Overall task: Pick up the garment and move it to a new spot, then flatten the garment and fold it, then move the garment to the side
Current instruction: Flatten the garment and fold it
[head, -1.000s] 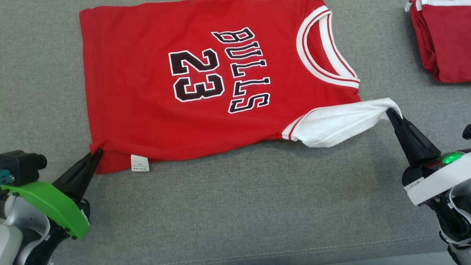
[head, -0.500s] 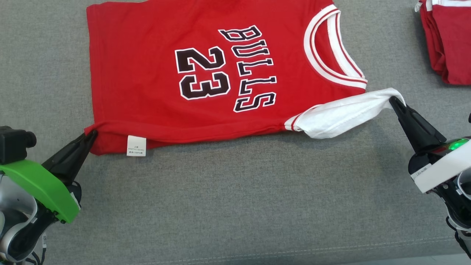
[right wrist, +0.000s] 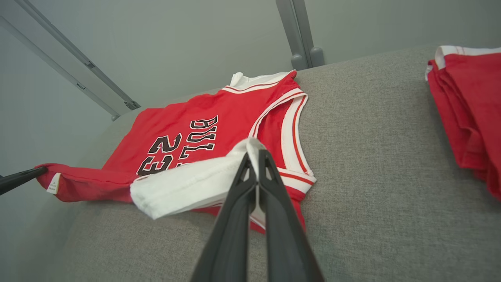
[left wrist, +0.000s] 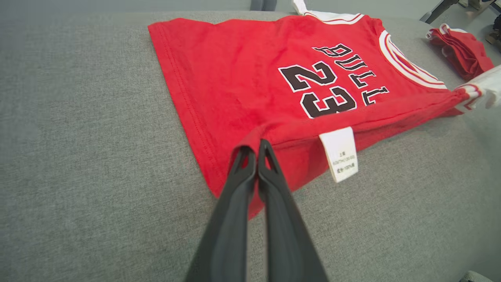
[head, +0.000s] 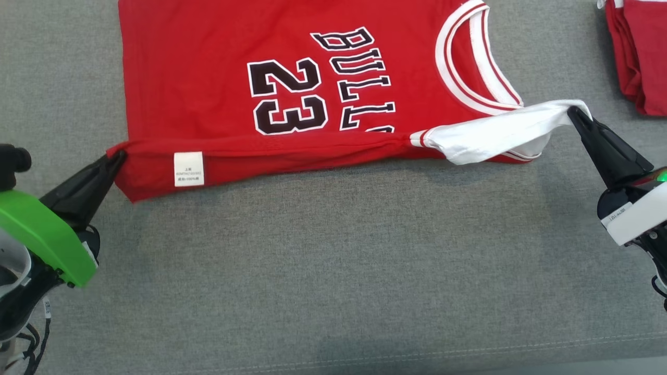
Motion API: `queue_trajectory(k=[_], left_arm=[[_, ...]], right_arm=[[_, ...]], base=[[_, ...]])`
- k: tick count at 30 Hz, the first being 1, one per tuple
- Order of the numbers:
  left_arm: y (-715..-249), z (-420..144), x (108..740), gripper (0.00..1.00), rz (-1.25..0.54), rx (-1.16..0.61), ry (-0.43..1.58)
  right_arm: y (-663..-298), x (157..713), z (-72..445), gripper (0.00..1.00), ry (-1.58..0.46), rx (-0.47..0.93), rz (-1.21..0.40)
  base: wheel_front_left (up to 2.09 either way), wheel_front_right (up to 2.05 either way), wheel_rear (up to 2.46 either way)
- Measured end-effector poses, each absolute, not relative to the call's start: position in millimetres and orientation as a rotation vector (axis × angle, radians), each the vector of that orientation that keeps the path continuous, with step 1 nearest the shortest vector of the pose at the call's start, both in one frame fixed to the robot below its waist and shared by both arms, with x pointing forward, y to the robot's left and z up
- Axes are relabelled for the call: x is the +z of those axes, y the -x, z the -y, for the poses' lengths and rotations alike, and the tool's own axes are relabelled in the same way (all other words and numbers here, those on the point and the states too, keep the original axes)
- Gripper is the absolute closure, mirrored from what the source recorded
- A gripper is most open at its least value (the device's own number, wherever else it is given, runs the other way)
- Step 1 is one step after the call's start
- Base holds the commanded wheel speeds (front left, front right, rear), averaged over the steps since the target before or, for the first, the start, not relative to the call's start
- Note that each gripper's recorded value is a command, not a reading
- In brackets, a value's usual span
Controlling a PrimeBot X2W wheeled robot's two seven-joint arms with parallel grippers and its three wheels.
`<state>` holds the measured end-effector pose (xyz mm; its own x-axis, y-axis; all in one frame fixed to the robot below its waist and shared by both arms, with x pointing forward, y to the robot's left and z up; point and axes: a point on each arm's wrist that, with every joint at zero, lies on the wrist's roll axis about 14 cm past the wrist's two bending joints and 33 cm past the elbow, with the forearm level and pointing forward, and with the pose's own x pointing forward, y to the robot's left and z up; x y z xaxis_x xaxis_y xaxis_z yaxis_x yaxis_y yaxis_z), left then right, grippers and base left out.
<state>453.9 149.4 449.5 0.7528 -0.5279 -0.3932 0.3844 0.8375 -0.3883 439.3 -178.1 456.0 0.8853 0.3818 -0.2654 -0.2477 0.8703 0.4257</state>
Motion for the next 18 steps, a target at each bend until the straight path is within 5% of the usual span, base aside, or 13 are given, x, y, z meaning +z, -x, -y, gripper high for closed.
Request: queue_trajectory(k=[18], left_arm=[[-489.0, -148.3, 432.8, 1.0, -0.561, -0.49, 0.275]], right_arm=[[-469.8, 438.2, 165.0, 1.0, -0.381, 0.38, -0.406]], base=[[0.0, 0.0, 0.0]])
